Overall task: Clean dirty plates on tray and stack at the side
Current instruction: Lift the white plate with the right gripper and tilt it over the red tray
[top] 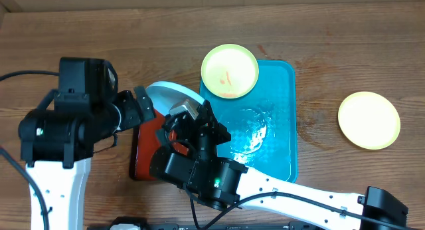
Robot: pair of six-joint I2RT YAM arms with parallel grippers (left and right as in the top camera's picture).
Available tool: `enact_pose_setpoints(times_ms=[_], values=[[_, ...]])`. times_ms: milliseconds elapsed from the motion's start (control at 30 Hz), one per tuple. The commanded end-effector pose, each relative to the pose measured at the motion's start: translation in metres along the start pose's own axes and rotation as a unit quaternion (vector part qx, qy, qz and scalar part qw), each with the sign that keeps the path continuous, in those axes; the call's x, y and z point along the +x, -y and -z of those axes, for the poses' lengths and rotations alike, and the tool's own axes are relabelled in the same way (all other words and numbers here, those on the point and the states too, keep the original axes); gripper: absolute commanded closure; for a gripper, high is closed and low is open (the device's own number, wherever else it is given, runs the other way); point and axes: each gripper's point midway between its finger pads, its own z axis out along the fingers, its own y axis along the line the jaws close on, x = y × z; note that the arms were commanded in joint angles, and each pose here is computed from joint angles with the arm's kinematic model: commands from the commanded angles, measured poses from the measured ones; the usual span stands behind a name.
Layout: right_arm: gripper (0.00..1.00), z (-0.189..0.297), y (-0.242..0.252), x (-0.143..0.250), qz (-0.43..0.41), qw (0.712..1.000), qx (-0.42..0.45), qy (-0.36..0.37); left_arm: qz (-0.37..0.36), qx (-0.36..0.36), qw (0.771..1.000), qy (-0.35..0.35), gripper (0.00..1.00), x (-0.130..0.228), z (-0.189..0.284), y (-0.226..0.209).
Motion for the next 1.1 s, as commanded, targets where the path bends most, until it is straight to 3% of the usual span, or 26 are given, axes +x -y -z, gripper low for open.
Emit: enact_pose_setpoints(times_ms=[0,100,200,700,1067], values=[[0.96,0.003,-0.001,-0.006,-0.012,1.0,-0.009,0.004,0.01,0.019,1.0,-0.02,0.0,0.001,-0.005,0.008],[0.96,0.003,-0.003,-0.005,-0.012,1.0,-0.017,0.003,0.0,0.037,0.997,-0.061,0.0,0.014,-0.009,0.015],[0.96,0.003,-0.003,-0.005,-0.011,1.0,-0.016,0.002,-0.01,0.036,0.998,-0.058,0.0,0.013,-0.008,0.014],[0.96,0.003,-0.006,-0.001,0.0,1.0,-0.027,-0.005,-0.038,0.014,0.992,0.121,0.0,0.05,0.095,-0.034],[0.96,0.003,0.003,-0.003,0.0,1.0,0.001,0.002,-0.038,0.018,0.991,0.13,0.0,0.053,0.1,-0.034]])
